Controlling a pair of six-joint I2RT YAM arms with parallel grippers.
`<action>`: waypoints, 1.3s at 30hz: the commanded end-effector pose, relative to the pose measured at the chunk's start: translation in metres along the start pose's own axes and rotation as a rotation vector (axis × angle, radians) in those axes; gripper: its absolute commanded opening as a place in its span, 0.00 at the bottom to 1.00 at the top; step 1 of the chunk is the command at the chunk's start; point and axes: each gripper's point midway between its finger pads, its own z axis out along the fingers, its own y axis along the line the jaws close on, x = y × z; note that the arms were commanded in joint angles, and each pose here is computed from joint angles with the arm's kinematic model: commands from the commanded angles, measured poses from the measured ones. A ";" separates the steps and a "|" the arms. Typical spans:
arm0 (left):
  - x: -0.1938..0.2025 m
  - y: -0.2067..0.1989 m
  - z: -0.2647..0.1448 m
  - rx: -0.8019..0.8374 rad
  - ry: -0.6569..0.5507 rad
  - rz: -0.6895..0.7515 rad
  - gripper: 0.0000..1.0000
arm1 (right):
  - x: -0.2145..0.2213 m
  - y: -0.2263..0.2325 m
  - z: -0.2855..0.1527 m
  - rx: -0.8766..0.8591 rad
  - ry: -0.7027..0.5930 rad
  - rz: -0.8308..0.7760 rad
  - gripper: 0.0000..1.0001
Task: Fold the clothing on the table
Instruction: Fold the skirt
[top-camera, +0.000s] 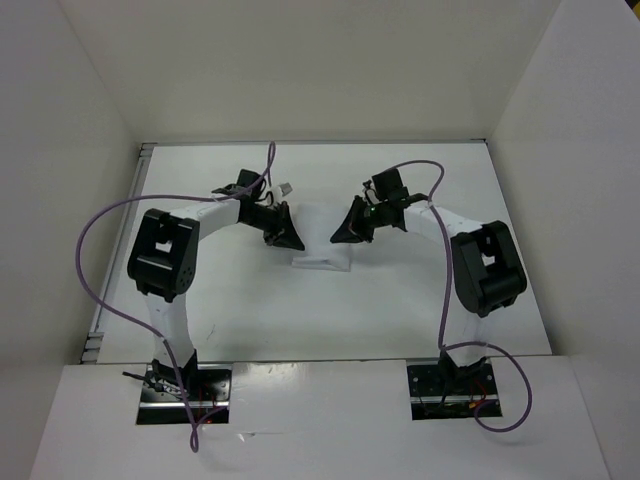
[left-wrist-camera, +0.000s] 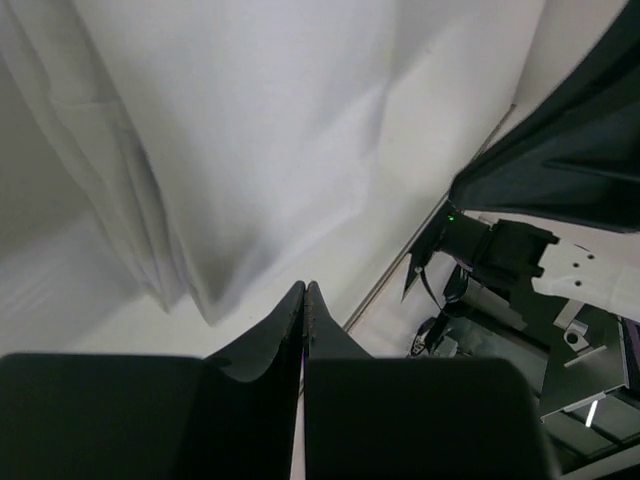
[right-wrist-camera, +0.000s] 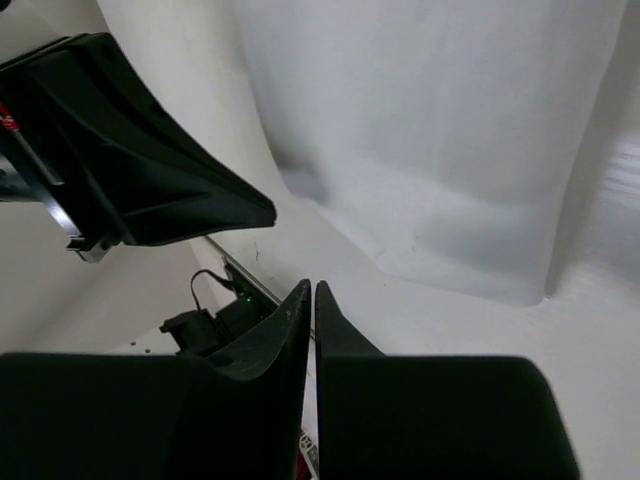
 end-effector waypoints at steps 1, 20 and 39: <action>0.003 0.007 0.017 0.007 0.028 -0.010 0.03 | 0.001 -0.003 0.014 -0.025 0.031 -0.009 0.08; 0.026 0.115 0.016 -0.411 0.033 -0.152 0.00 | 0.050 -0.097 0.054 0.207 0.186 0.022 0.07; 0.019 -0.026 -0.085 -0.220 -0.383 0.089 0.67 | -0.010 -0.042 -0.116 0.133 -0.306 -0.024 0.71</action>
